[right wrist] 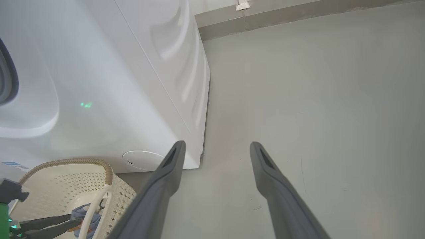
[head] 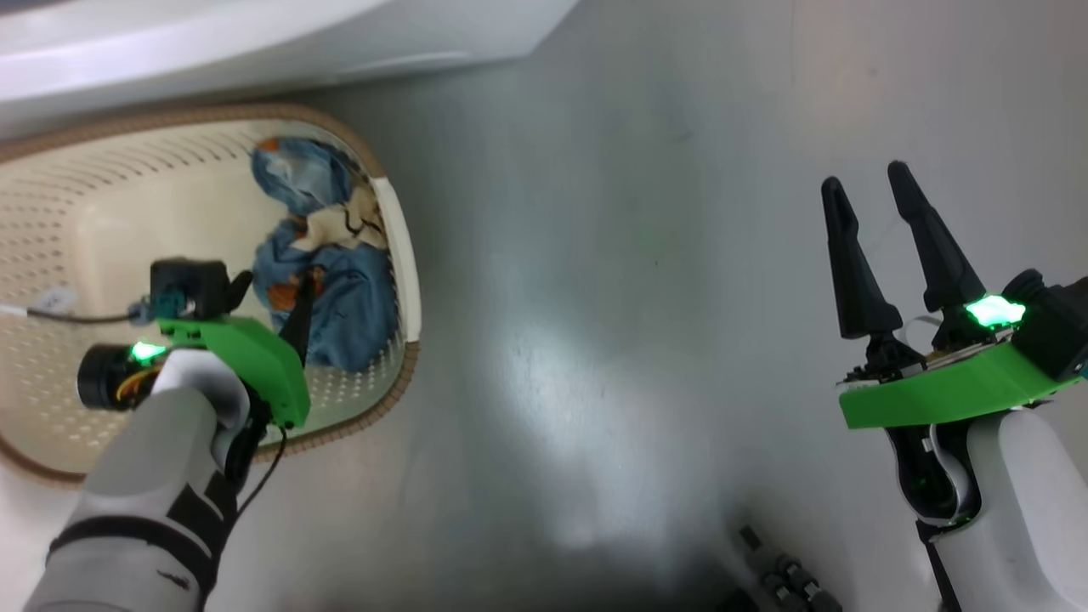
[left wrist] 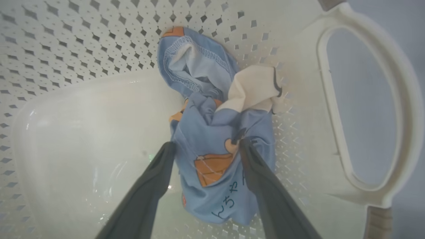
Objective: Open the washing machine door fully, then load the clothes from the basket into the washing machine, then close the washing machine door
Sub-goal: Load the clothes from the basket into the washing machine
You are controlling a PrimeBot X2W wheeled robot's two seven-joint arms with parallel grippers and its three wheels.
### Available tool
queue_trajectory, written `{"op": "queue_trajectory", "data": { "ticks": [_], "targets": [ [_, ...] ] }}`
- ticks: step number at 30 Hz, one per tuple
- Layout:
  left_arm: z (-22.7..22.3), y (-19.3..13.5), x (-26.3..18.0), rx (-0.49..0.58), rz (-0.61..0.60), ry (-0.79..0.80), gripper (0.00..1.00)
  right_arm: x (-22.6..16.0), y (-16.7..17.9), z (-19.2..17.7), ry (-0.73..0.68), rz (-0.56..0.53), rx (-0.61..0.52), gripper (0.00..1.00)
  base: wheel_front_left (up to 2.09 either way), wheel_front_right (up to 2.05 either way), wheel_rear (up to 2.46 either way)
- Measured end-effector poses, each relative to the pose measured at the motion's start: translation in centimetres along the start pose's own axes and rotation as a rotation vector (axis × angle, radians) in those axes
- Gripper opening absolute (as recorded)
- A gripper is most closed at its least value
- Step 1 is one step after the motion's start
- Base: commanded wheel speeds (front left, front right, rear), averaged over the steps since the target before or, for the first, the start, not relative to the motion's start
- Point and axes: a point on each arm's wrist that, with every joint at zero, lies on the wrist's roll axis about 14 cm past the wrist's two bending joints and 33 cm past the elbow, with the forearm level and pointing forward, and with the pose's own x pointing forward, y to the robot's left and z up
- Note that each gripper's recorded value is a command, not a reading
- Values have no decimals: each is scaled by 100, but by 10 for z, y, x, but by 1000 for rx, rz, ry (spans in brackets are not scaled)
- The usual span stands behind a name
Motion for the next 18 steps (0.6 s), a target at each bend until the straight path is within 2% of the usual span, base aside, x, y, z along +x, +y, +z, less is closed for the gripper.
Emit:
{"op": "queue_trajectory", "data": {
  "ticks": [10,11,12,13,18],
  "targets": [
    [-18,1,25,-3,-33,68,98,0,-10,-21,46,-25,-12,100,0,0,0],
    [-18,0,26,-14,-35,67,49,-1,-11,-21,47,-28,-13,100,0,0,0],
    [-18,-2,27,-21,-37,66,18,-1,-12,-20,46,-30,-14,100,0,0,0],
    [-17,-3,27,-30,-39,65,0,-2,-12,-19,44,-32,-15,100,0,0,0],
    [-5,-5,21,-56,-36,35,0,-2,-11,-8,18,-32,-13,100,0,0,0]
  ]
}}
